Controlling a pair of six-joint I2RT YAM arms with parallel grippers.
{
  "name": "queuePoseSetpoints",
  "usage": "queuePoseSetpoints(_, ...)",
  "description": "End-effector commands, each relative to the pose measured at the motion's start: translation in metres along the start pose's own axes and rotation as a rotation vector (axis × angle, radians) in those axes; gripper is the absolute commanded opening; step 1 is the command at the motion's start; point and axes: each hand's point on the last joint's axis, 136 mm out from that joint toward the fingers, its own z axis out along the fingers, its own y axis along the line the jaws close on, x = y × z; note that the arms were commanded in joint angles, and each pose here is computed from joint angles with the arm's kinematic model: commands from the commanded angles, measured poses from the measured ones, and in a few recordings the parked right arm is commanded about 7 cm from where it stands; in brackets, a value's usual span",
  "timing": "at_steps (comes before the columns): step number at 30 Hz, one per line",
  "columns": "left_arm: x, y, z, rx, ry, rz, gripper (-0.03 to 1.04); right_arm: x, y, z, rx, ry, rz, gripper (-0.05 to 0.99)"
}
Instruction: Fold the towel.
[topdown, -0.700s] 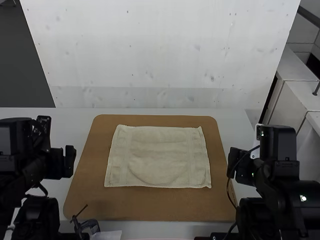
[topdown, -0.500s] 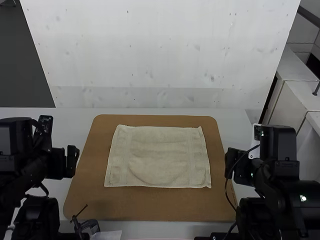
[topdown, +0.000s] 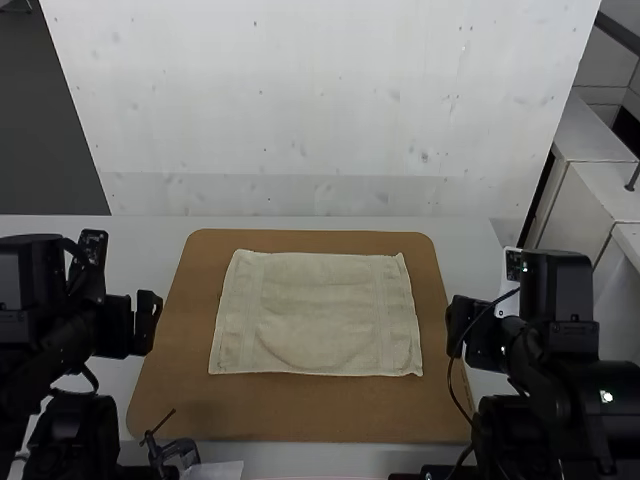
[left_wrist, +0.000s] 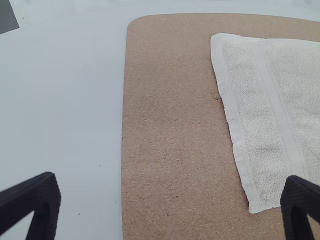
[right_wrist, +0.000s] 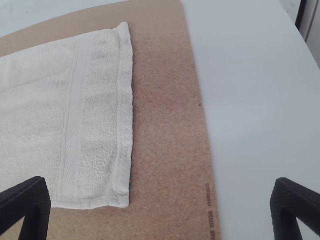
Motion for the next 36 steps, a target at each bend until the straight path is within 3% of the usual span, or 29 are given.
queuePoseSetpoints(1,-0.014,0.002,-0.008,-0.014,-0.062,-0.017,0.99,-0.012,-0.003,-0.009,0.017,-0.053,0.032,0.96)
queuePoseSetpoints(6,-0.022,0.001,-0.003,0.003,-0.006,-0.021,0.98,-0.018,-0.002,-0.009,0.013,-0.062,0.034,0.96)
queuePoseSetpoints(13,-0.044,0.001,0.023,0.020,0.107,-0.044,0.98,-0.032,0.000,0.017,0.029,0.074,0.035,0.96)
queuePoseSetpoints(18,-0.049,-0.010,0.064,0.056,0.270,-0.054,0.96,-0.042,0.007,0.055,0.018,0.166,0.021,0.96)
queuePoseSetpoints(23,-0.037,-0.019,0.110,0.035,0.426,-0.028,0.95,-0.039,0.015,0.098,0.017,0.331,0.026,0.96)
queuePoseSetpoints(27,-0.045,-0.025,0.132,-0.015,0.427,0.050,0.96,-0.044,0.018,0.130,0.025,0.383,0.035,0.96)
queuePoseSetpoints(36,-0.059,-0.023,0.170,-0.014,0.439,0.024,0.97,-0.045,0.036,0.206,0.019,0.512,-0.020,0.95)
